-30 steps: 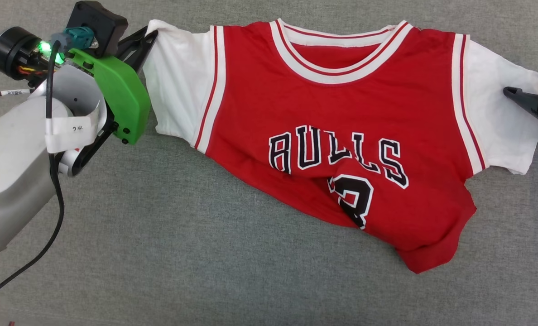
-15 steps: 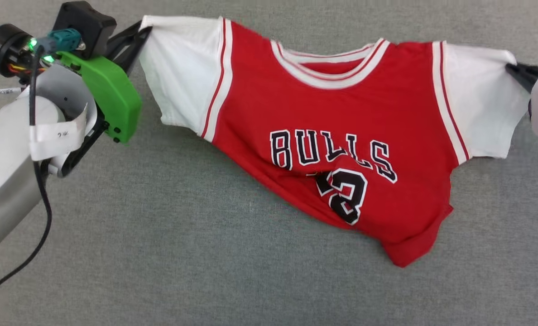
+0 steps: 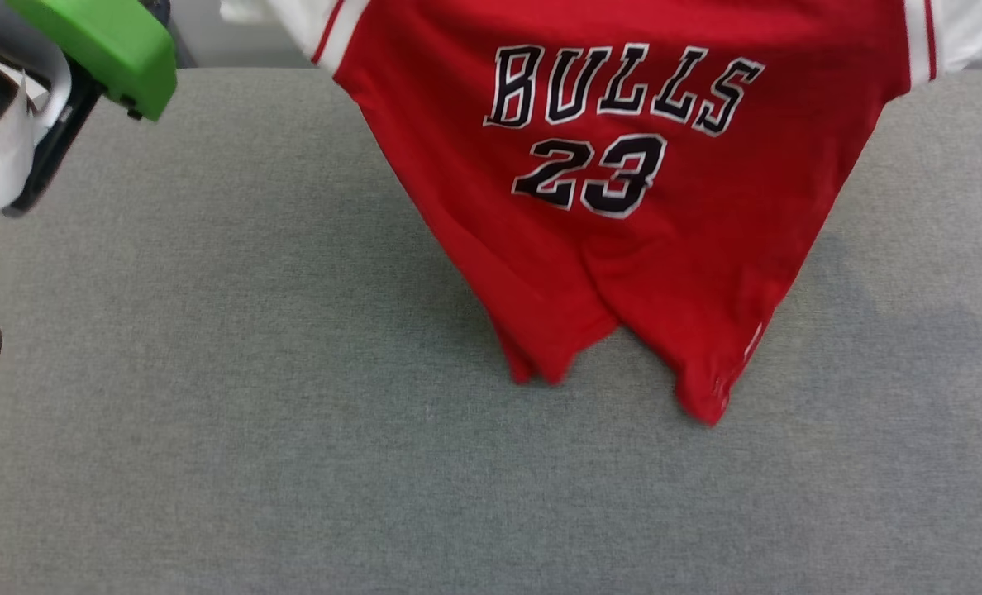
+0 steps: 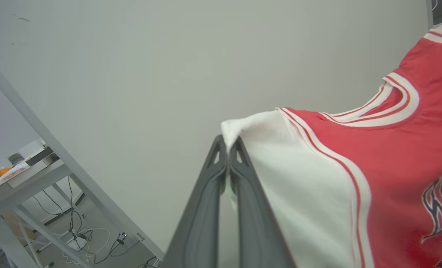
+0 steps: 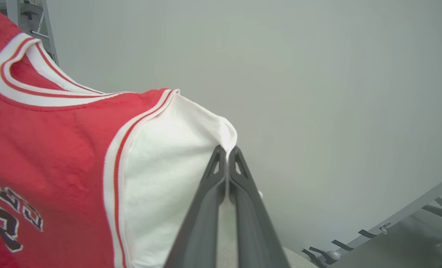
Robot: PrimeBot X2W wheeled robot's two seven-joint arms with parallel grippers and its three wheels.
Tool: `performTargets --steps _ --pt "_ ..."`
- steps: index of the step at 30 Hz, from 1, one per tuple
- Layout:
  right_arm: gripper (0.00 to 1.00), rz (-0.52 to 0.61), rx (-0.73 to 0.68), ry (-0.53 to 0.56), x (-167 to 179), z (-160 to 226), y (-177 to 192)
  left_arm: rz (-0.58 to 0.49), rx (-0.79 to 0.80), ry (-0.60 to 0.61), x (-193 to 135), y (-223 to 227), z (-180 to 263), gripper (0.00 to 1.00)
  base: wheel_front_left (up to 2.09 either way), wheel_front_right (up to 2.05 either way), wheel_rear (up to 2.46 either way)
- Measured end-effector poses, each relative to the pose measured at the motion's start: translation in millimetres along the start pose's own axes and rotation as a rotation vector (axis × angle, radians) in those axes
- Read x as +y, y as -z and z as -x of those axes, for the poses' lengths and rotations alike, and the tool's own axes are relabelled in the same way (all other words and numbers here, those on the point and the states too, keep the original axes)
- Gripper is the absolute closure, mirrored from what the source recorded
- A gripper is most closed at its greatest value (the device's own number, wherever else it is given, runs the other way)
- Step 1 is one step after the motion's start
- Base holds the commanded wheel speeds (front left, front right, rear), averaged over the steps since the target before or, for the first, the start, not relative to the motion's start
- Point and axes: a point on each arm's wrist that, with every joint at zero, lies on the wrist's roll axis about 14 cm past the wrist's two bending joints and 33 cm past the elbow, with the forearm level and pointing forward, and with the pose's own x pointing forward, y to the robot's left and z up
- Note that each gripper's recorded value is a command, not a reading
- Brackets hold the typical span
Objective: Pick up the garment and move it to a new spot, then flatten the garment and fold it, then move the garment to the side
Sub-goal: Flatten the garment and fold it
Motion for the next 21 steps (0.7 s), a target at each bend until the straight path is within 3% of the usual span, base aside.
performTargets --steps 8,21 --pt "1.00 0.095 -0.105 0.086 -27 7 -62 -0.030 -0.103 -0.004 7 -50 -32 1.00 0.00 0.00 0.00" --pt "1.00 0.172 -0.195 0.231 -69 -53 -106 -0.055 -0.126 -0.044 24 -62 -110 1.00 0.00 0.00 0.00"
